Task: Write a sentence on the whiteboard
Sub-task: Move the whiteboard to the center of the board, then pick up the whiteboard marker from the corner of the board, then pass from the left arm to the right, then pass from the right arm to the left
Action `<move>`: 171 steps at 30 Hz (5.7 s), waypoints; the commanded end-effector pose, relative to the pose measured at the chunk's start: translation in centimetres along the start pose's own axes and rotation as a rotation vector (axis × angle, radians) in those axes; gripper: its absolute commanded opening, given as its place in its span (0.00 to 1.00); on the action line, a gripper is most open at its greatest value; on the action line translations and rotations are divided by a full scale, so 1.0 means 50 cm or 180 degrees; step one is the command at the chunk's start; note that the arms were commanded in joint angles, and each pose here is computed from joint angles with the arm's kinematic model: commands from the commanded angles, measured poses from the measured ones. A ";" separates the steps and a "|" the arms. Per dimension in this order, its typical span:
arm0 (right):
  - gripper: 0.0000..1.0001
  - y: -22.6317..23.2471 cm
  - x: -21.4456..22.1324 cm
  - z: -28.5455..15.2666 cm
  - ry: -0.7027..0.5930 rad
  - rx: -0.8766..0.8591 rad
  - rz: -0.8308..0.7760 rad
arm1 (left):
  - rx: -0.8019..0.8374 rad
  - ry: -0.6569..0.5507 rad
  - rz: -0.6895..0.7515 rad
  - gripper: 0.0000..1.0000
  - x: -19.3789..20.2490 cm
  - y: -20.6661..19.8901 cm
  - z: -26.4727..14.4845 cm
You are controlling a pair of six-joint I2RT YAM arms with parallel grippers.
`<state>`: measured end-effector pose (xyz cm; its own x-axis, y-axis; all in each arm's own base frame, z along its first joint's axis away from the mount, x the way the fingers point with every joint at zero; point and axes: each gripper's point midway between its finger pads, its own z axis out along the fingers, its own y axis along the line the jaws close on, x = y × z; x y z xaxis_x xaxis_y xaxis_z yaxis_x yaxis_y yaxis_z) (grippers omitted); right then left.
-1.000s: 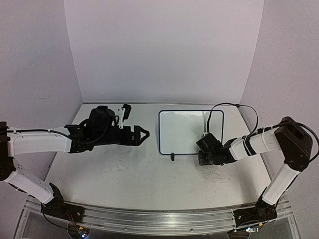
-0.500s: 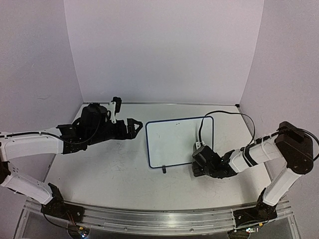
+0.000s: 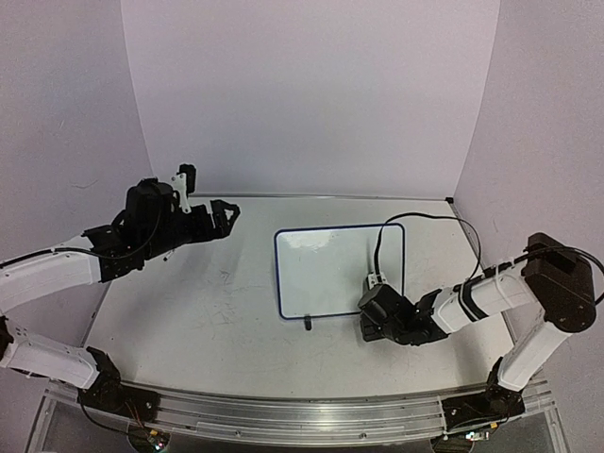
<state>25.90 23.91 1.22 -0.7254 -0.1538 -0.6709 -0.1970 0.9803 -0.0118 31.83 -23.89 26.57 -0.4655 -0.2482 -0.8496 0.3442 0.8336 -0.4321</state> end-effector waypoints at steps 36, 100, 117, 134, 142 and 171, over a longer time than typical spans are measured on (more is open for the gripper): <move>0.83 -0.038 -0.158 -0.232 -0.0790 -0.0604 0.0574 | -0.1936 0.1868 0.0322 0.80 0.030 0.595 0.248; 0.98 0.194 -0.394 -0.432 -0.1526 -0.2526 0.0519 | 0.1994 -0.0115 -0.0163 0.00 -0.058 -0.220 -0.060; 0.83 0.357 -0.347 -0.389 -0.0938 -0.3827 0.1053 | 0.2278 -0.0160 -0.0405 0.00 0.068 -0.327 -0.047; 0.29 0.390 -0.360 -0.421 -0.1126 -0.4396 0.1038 | 0.2286 -0.0187 -0.0483 0.00 0.066 -0.344 -0.029; 0.08 0.394 -0.354 -0.399 -0.1102 -0.4322 0.1049 | 0.2397 -0.0146 -0.0529 0.00 0.063 -0.360 -0.031; 0.00 0.297 -0.226 -0.328 -0.0894 -0.2745 -0.1463 | 0.2570 0.1654 -0.0002 0.58 0.156 -0.357 -0.049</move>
<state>20.46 37.48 16.88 -0.3841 -0.3889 -0.8374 -0.8776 0.4354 0.2004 21.69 -39.40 27.98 -0.6935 0.0857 -0.7153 0.7095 0.2540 -0.6574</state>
